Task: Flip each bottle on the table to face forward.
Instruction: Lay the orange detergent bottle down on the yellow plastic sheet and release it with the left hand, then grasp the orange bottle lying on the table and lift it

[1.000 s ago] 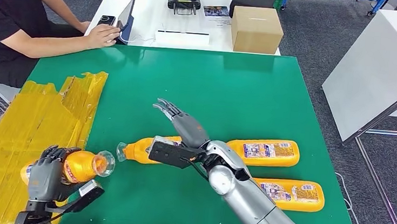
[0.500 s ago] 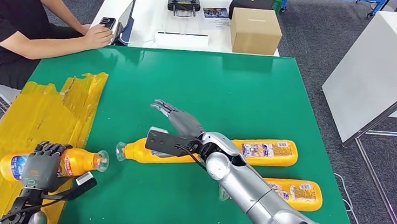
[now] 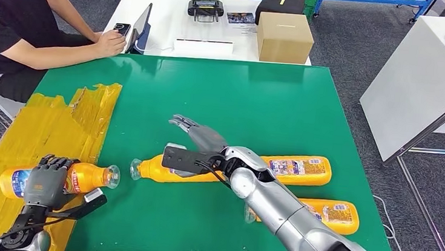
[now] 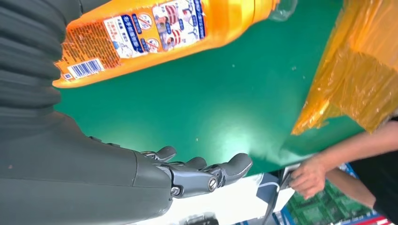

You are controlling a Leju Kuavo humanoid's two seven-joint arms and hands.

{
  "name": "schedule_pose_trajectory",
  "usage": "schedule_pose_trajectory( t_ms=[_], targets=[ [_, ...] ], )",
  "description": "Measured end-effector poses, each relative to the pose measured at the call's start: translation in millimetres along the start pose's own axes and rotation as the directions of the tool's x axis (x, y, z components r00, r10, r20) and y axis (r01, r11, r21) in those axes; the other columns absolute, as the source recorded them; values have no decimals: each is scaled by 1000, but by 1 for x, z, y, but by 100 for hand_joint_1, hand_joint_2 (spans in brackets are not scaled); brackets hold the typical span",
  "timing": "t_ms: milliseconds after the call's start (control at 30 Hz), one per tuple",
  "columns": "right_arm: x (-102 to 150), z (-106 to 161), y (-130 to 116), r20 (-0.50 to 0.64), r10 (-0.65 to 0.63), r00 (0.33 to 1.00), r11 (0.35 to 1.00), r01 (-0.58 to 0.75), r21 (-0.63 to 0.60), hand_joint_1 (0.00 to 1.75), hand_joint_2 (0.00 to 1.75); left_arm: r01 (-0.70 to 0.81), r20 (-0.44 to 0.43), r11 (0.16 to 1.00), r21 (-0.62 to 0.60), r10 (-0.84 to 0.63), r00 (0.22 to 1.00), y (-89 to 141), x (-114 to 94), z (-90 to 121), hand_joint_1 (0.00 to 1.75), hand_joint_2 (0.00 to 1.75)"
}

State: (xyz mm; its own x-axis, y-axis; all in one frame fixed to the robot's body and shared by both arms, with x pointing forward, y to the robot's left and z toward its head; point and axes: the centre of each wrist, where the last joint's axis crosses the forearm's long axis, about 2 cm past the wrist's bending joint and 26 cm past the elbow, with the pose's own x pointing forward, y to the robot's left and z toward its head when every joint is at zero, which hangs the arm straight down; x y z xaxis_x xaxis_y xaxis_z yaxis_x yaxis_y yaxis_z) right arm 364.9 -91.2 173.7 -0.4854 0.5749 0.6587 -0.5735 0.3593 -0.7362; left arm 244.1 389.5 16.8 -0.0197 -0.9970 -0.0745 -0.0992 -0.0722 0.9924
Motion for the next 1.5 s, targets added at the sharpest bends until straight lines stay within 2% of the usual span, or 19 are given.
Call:
schedule_pose_trajectory(
  t_ms=[67,100,133,200,300,433,667,1133,1500],
  targets=[
    [0,-2,-2,-11,1,1000,1000,-1,27,0,175,19,1,1000,-20,-19,1000,0,-8,-5,72,175],
    [0,-4,-4,-19,3,1000,999,-2,41,0,175,30,2,999,-35,-30,1000,1,-13,-8,29,131],
    [-1,-5,-6,-29,6,1000,998,-4,57,0,175,42,4,998,-53,-42,999,2,-19,-11,0,87],
    [-3,-8,-9,-51,16,999,996,-12,88,0,175,59,11,993,-100,-58,998,4,-33,-17,0,0],
    [-6,-12,-15,-83,40,996,990,-29,140,0,175,51,35,981,-187,-45,998,7,-61,-22,0,0],
    [-9,-17,-21,-115,74,991,980,-50,194,0,175,18,66,963,-270,0,998,11,-94,-17,0,0],
    [-18,-19,-24,-158,97,983,971,-59,233,0,175,-40,88,953,-300,69,994,11,-121,0,0,0],
    [-31,-16,-19,-203,126,971,962,-69,263,0,175,-130,145,944,-304,181,973,21,-136,21,0,0],
    [-39,-13,-17,-224,139,964,961,-77,267,0,175,-335,190,890,-308,403,895,39,-131,31,0,0]
  ],
)
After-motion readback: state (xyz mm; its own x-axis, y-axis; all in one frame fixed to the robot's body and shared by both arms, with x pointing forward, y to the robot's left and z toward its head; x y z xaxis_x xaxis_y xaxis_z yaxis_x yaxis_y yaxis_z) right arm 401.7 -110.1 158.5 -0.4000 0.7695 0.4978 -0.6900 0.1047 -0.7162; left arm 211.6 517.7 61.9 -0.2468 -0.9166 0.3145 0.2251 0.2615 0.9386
